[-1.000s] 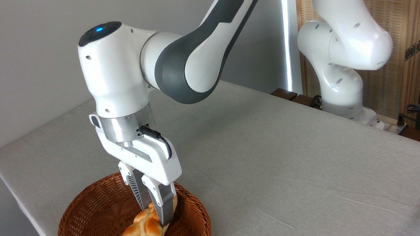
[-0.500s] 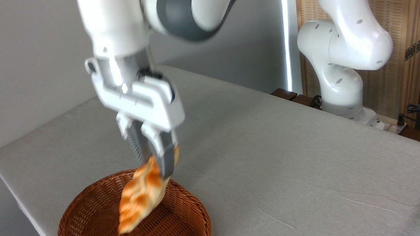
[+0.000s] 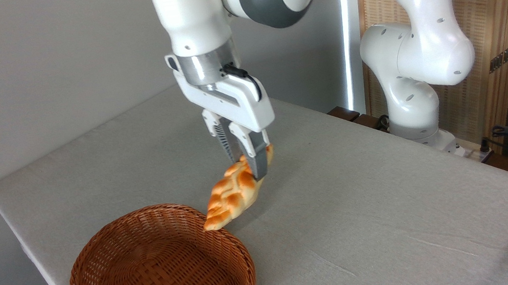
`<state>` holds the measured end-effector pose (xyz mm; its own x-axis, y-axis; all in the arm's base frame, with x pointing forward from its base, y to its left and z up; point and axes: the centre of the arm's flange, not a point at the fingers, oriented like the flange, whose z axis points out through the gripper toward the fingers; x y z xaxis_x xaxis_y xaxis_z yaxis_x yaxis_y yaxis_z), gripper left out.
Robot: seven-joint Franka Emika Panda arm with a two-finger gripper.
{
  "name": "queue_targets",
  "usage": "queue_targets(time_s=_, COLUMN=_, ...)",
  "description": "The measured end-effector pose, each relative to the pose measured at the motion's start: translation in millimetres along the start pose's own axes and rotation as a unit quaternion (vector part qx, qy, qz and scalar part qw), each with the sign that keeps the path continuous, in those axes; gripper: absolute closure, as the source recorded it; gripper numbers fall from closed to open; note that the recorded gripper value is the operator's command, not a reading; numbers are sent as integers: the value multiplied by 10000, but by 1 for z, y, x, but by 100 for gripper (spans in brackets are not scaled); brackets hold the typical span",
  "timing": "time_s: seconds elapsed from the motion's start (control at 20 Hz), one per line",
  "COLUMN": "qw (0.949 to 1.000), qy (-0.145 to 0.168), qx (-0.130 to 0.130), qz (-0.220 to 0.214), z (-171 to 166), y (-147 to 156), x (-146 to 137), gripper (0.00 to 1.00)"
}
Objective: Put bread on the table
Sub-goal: 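Lift the bread roll out of the basket and carry it beside the basket, then lower the bread roll onto the table and open the gripper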
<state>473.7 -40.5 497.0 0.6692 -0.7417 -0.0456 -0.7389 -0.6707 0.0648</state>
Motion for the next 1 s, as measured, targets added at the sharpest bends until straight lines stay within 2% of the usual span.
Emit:
queue_targets(time_s=0.1, qw=9999, qy=-79, qx=-69, qz=44, z=11, y=10, x=-5, gripper=52)
queue_targets(time_s=0.15, qw=9999, qy=-110, qx=-95, qz=65, z=15, y=13, x=-6, gripper=45)
queue_targets(time_s=0.25, qw=9997, qy=-174, qx=-150, qz=89, z=23, y=17, x=-8, gripper=25)
queue_targets(time_s=0.35, qw=9994, qy=-234, qx=-201, qz=123, z=30, y=21, x=-7, gripper=0)
queue_targets(time_s=1.0, qw=9993, qy=-250, qx=-208, qz=177, z=27, y=24, x=-3, gripper=0)
